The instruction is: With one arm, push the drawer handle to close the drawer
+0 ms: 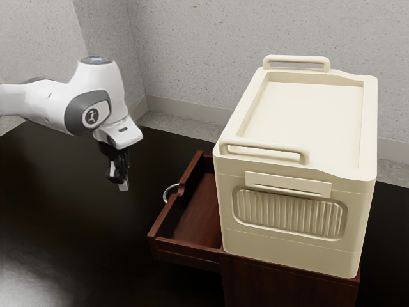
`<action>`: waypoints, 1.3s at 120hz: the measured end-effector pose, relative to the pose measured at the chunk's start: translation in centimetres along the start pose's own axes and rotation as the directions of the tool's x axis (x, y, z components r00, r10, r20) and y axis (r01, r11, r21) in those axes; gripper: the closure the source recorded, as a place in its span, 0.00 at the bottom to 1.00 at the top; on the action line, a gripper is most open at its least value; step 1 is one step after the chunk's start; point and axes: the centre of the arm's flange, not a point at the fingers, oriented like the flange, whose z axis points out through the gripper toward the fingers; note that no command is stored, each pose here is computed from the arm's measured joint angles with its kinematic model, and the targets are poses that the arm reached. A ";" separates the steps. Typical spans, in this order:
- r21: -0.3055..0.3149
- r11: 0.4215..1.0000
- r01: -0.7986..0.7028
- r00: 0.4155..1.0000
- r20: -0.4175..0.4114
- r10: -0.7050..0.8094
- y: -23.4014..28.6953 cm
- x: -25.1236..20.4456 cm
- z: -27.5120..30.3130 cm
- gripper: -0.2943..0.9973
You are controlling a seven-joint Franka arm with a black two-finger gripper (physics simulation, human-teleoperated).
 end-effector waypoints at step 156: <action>0.059 0.938 -0.341 0.928 -0.141 0.346 1.4 15.4 2.4 0.84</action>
